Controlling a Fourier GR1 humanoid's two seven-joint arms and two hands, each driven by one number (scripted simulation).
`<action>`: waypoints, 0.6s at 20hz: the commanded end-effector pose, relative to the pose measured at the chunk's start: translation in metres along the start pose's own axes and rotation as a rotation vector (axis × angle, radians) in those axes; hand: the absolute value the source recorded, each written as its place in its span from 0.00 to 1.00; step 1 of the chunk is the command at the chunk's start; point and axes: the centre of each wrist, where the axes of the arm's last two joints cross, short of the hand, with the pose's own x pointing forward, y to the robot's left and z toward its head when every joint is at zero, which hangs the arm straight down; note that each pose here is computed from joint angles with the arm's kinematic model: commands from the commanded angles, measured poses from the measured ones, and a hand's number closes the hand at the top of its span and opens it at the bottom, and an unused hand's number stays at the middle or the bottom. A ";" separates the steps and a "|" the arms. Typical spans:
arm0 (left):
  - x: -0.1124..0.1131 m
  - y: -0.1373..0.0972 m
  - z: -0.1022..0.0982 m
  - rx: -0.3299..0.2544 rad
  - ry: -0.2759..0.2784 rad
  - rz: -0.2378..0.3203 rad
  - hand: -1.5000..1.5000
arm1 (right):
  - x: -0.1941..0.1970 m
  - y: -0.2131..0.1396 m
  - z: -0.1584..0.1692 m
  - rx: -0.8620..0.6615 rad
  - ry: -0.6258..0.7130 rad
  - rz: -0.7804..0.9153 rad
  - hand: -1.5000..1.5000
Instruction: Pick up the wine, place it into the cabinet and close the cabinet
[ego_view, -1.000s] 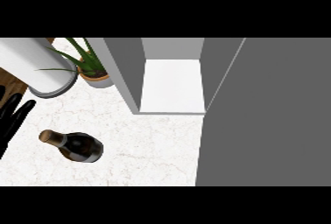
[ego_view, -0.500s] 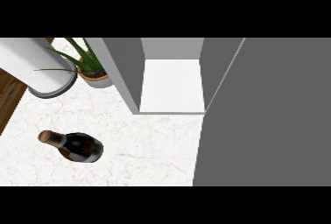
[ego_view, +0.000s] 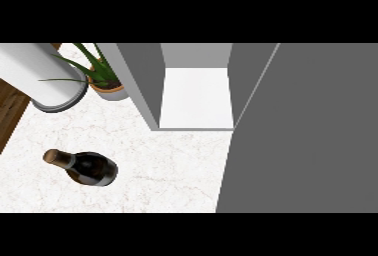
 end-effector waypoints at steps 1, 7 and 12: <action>-0.005 0.003 0.013 0.019 0.009 -0.020 0.00 | 0.035 0.001 0.031 -0.031 -0.053 0.042 0.00; -0.023 0.009 -0.004 0.036 0.054 -0.019 0.00 | 0.032 0.013 0.026 -0.019 -0.045 0.037 0.00; -0.040 0.010 -0.004 0.061 0.051 -0.022 0.00 | 0.035 0.016 0.019 -0.031 -0.057 0.051 0.00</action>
